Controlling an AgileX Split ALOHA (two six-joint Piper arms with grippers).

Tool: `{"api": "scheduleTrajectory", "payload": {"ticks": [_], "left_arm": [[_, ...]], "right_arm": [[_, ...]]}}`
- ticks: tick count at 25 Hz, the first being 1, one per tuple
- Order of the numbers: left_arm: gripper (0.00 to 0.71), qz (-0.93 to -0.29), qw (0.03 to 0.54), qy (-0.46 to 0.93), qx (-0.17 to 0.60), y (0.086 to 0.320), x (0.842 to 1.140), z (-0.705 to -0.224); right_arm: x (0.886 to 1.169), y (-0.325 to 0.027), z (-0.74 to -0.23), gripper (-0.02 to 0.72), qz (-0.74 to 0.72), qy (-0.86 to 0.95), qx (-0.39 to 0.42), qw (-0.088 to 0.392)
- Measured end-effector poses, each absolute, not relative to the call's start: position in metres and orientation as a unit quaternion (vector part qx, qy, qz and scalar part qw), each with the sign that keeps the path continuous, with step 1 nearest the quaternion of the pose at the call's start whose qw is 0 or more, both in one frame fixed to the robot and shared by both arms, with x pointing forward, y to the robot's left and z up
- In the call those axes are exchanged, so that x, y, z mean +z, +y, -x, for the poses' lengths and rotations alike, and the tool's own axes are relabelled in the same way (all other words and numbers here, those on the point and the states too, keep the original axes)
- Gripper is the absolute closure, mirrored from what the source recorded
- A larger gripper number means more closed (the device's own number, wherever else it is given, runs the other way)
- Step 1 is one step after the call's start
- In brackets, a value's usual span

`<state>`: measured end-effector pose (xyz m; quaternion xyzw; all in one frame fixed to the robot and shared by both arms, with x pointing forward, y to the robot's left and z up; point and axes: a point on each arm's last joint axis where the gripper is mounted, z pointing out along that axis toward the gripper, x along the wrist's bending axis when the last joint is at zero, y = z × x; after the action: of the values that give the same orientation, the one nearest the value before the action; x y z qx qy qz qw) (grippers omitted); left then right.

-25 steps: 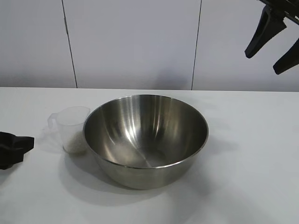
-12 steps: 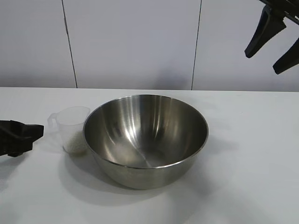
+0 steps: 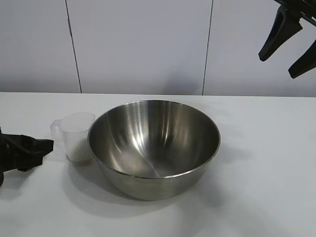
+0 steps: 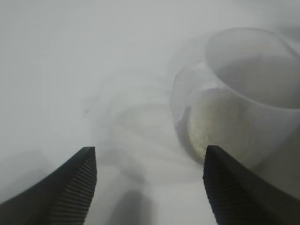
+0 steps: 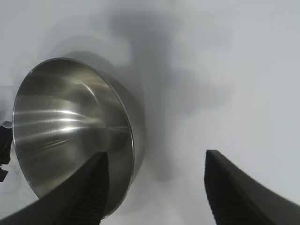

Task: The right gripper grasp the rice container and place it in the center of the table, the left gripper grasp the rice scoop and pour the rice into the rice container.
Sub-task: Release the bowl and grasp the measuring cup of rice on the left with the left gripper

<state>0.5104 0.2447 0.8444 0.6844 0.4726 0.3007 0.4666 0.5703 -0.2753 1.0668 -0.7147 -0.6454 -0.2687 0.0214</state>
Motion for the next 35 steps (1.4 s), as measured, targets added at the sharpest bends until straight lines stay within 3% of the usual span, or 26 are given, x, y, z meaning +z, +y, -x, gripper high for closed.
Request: {"api": "scheduleTrajectory", "payload": {"ticks": [9,24,35], "left_arm": [[0.235,-0.684,0.468,0.471,0.302,0.244,0.845,-0.512],[0.235,-0.694,0.456,0.478,0.286,0.243,0.821,-0.522],[0.235,-0.676,0.476,0.478,0.297,0.241,0.825,-0.540]], "right_arm": [[1.067,-0.275,-0.571,0.291,0.715,-0.644,-0.271,0.019],[1.067,-0.275,-0.571,0.291,0.715,-0.643,-0.273,0.018],[1.067,-0.275,-0.572,0.291,0.715,-0.643,-0.274,0.017]]}}
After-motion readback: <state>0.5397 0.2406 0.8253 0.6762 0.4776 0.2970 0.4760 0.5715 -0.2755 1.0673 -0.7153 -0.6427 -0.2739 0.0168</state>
